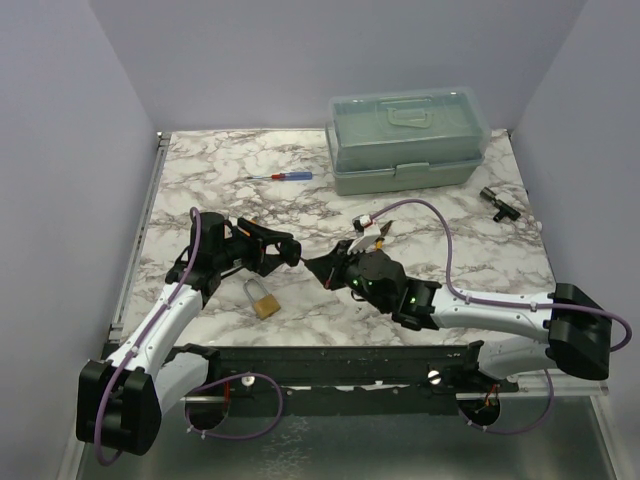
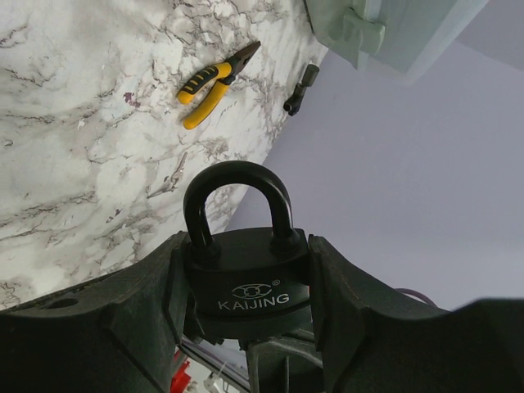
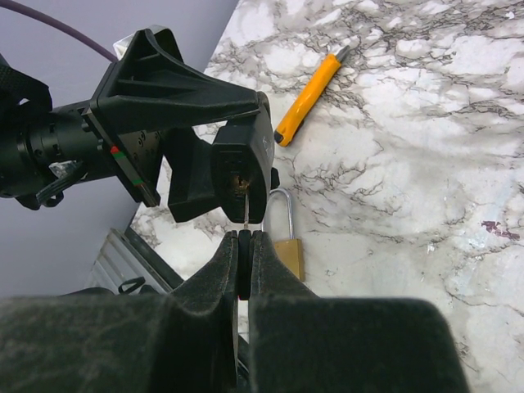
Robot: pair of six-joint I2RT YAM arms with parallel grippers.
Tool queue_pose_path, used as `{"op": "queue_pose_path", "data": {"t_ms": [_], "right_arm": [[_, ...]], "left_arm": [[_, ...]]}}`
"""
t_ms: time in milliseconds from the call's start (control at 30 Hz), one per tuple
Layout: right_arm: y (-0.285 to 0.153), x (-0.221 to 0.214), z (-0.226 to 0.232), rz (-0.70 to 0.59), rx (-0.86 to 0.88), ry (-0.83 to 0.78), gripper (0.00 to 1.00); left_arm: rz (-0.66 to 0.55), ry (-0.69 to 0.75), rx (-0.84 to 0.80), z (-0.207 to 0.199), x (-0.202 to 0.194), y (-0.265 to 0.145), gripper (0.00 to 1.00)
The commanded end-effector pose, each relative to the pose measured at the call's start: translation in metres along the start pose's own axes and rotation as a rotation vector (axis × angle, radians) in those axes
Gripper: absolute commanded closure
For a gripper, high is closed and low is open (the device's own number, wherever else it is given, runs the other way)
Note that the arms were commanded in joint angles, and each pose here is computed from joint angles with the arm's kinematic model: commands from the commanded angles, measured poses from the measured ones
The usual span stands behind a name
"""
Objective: Unlock with the key
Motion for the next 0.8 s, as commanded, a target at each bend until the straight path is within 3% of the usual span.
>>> {"op": "queue_pose_path", "data": {"t_ms": [0,767], "right_arm": [[0.0056,0.0076,0.0065,-0.052,0.002,0.01,1.0],[0.0134,0.0034,0.0039,-0.043,-0.047,0.019,1.0]], "left_arm": [[0.026,0.031,-0.097,-0.0155,-0.0052,-0.0069,1.0],[0.012,0.032,-0.087,-0.0081,-0.0037,-0.0037,1.0]]}}
Point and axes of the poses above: each gripper's point midway between its finger pads, its own y axis out along the fingers, its own z axis along the line the jaws close on, x = y × z, the point moved 9 cm from there along -y, back along the fingers, and after that the axes turned 5 degrees about y, right-handed, at the moved point
